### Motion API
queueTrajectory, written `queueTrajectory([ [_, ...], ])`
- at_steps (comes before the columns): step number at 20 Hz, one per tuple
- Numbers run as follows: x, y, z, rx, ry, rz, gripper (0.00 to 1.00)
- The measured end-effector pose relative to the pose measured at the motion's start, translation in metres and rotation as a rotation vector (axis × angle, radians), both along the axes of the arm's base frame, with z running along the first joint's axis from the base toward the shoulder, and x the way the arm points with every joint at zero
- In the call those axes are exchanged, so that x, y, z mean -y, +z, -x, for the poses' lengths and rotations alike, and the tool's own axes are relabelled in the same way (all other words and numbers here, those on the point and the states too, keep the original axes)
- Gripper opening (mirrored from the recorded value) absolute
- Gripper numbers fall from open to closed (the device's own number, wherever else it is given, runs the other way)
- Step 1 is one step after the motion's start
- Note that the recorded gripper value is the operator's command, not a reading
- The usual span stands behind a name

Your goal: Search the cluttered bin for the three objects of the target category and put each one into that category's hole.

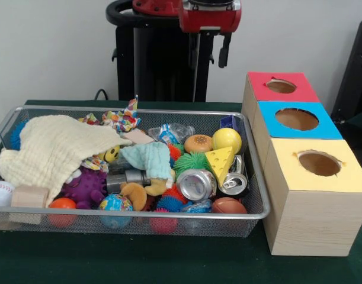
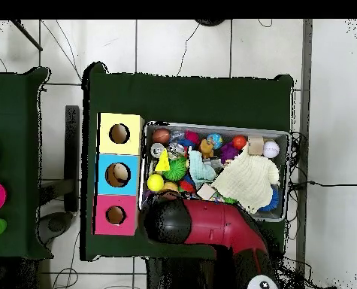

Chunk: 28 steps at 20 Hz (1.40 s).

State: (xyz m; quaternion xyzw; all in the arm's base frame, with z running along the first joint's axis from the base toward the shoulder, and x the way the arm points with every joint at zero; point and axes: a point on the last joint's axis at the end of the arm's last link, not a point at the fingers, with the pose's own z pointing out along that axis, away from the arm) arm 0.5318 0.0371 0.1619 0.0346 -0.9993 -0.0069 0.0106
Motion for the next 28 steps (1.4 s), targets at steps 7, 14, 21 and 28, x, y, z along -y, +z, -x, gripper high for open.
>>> queueTrajectory([
  [7, 0.024, -0.007, -0.010, 0.005, -0.019, -0.014, 1.00],
  [14, 0.050, -0.009, -0.009, 0.006, -0.040, -0.010, 1.00],
  [21, 0.061, -0.019, -0.011, -0.003, -0.053, -0.014, 1.00],
  [28, 0.066, -0.027, -0.030, 0.011, -0.058, -0.017, 1.00],
])
